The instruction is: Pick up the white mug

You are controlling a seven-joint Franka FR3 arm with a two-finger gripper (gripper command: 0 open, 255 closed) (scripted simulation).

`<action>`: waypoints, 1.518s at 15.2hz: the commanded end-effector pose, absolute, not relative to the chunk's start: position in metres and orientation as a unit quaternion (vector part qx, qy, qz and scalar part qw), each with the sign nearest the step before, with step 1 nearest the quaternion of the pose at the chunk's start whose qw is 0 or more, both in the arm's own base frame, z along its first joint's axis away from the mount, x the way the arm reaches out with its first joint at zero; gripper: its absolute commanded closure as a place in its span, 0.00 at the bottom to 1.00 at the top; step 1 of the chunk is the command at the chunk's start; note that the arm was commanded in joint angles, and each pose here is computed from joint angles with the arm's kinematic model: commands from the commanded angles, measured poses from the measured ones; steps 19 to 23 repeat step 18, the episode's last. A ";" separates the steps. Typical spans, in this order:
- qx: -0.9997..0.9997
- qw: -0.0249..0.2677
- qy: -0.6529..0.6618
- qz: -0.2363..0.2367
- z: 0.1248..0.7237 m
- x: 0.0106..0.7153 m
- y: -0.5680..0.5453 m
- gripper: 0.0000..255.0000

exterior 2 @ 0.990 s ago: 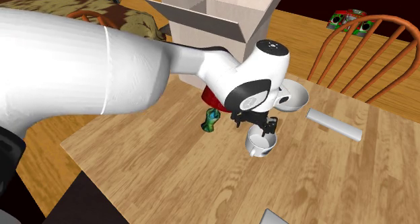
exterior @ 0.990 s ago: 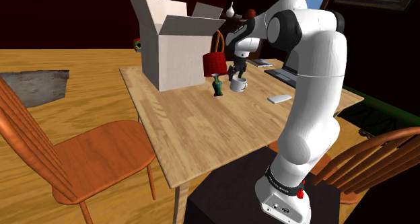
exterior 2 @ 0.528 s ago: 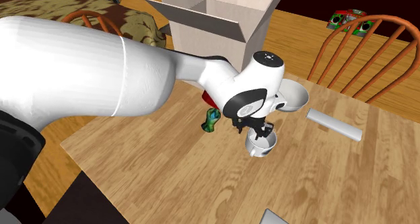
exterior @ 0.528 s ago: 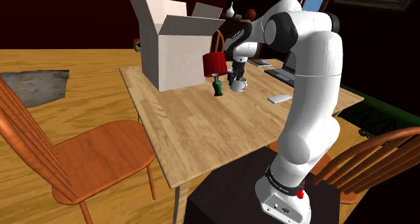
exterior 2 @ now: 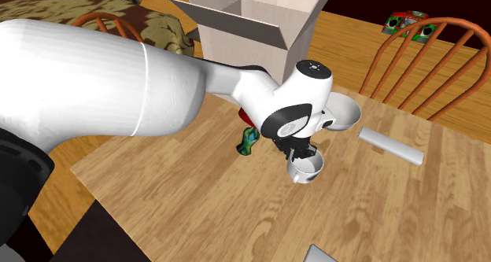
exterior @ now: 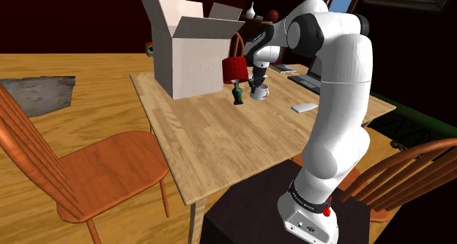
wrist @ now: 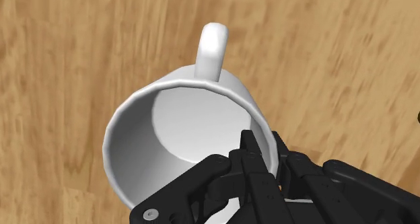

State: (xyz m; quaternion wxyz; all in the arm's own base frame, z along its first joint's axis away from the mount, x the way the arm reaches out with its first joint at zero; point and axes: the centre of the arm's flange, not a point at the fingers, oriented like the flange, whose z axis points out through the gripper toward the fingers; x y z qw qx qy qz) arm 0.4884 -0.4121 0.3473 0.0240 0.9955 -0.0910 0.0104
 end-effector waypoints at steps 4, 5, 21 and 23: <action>0.996 0.024 -0.091 0.010 0.362 0.488 -0.412 1.00; 0.996 0.024 -0.091 0.010 0.368 0.488 -0.412 1.00; 0.996 0.024 -0.091 0.010 0.427 0.488 -0.412 1.00; 0.996 0.024 -0.091 0.010 0.427 0.488 -0.412 1.00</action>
